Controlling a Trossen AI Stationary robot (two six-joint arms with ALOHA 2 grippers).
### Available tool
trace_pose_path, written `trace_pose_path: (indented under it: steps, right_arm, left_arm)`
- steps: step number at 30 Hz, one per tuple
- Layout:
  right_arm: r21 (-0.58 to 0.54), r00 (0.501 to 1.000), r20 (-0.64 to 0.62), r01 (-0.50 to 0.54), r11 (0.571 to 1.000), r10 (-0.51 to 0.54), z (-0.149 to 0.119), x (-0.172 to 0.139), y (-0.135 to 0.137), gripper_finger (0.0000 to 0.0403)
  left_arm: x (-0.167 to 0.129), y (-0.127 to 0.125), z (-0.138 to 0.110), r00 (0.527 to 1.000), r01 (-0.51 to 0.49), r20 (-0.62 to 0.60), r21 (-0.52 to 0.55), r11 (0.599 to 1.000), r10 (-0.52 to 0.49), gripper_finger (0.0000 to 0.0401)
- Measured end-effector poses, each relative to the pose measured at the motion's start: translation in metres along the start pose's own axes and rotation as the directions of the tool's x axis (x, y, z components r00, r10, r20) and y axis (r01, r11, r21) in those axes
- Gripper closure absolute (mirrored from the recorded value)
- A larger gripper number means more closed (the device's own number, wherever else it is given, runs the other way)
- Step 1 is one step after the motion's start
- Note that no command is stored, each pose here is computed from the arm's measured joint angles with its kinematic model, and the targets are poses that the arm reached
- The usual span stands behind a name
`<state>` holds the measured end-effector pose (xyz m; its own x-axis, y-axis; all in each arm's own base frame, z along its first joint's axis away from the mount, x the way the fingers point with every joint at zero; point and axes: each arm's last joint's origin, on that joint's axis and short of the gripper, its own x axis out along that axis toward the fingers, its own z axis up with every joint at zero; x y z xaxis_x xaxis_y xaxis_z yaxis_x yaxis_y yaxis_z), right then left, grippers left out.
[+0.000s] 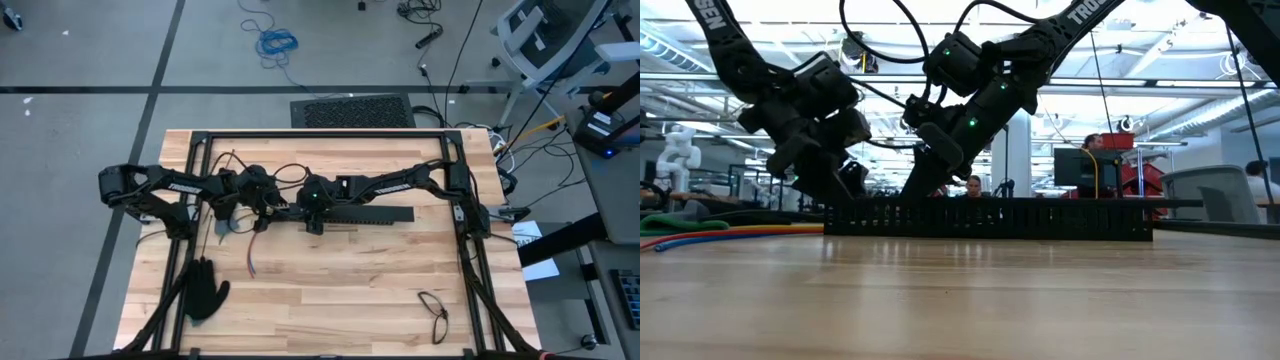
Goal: Ziptie cables
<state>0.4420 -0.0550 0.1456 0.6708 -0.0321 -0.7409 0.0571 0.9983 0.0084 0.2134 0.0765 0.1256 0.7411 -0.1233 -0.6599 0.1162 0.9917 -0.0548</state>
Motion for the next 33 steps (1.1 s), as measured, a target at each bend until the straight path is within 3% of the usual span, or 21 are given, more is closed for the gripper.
trace_pose_path:
  steps: [12,23,33]
  right_arm:
    - [0.0,1.0,0.001,0.001,1.0,-0.001,0.0002,0.0,0.0,0.0156]
    - [0.0,1.0,0.001,0.0,1.0,0.0,0.0002,0.0,0.0,0.0156]
    - [-0.006,0.999,0.049,0.003,1.0,-0.003,0.0038,0.0012,-0.0003,0.0156]
  left_arm:
    - [0.001,0.0021,0.0049,0.999,-0.016,0.052,-0.002,1.0,0.016,0.0112]
    - [0.001,0.0018,0.0047,0.999,-0.007,0.051,-0.049,0.999,0.01,0.0174]
    - [0.001,0.0008,0.0037,0.999,-0.002,0.037,-0.06,0.998,0.005,0.0182]
